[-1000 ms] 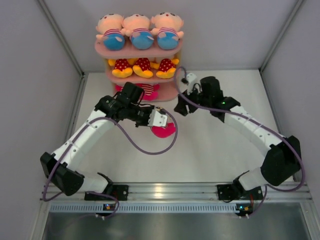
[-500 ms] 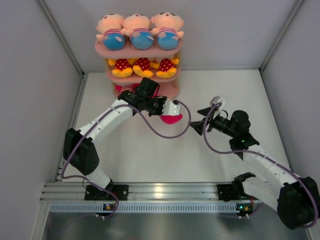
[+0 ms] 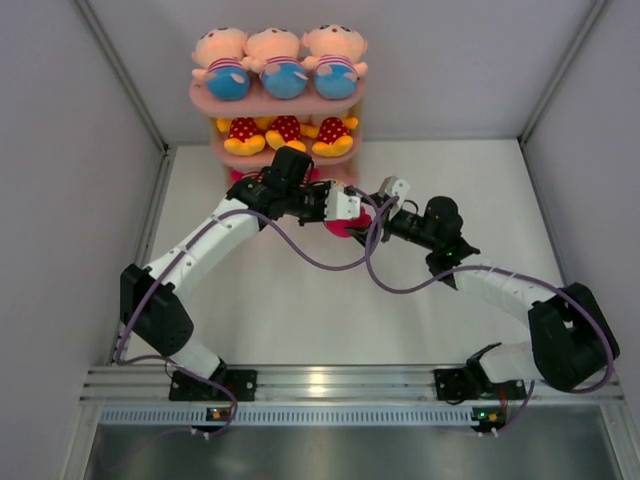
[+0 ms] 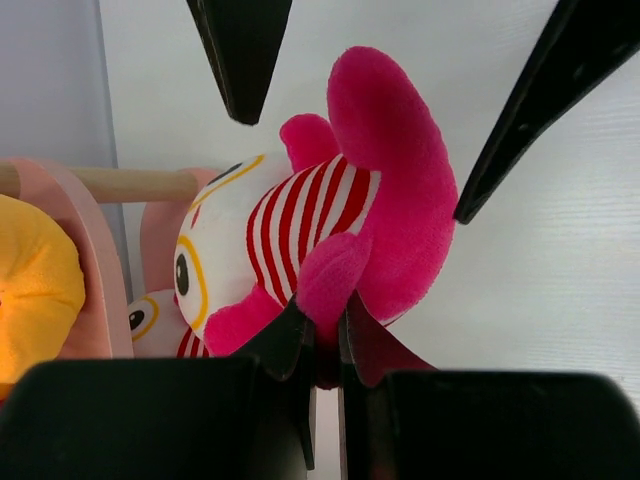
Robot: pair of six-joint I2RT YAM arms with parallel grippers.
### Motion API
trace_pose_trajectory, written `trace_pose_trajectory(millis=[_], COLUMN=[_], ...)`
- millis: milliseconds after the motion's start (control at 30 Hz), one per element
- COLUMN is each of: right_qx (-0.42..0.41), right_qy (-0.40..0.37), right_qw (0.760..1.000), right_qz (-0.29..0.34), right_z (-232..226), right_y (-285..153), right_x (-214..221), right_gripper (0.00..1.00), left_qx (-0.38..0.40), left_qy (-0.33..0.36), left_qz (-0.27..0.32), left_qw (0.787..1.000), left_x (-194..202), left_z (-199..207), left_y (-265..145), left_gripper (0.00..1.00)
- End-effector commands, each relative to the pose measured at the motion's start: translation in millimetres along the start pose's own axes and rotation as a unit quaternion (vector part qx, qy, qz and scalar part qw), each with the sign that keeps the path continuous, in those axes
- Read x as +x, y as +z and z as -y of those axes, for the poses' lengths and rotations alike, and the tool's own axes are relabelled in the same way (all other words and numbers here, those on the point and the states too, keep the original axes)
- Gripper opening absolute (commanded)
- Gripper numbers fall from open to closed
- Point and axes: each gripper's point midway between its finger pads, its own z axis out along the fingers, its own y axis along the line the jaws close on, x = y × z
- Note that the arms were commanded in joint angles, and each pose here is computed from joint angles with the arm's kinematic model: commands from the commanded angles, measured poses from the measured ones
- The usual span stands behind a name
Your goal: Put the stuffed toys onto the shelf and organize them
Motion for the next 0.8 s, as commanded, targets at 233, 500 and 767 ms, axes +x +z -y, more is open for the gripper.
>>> trace_pose_trajectory(millis=[233, 500, 767], right_qx=[-0.021, -0.050, -0.026], right_qy=[-0.035, -0.063, -0.254], right_qw=[0.999, 0.996, 0.961], right_qz=[-0.002, -0.030, -0.111], right_z=[-0.8, -10.5, 13.9], right_y=[43.0, 45.6, 29.5], right_x=[9.7, 15.8, 21.8], right_gripper=[0.80, 0.00, 0.00], left_qx=[-0.035, -0.037, -0.207], left_qy=[-0.004, -0.035, -0.144], left_qz=[0.065, 0.066, -0.070], left_qw=[0.997, 0.997, 0.965], left_x=[-42.0, -43.8, -0.5], left_z=[-15.8, -14.1, -39.7], left_y=[-26.8, -29.1, -95.7], left_gripper=[0.00, 0.00, 0.89])
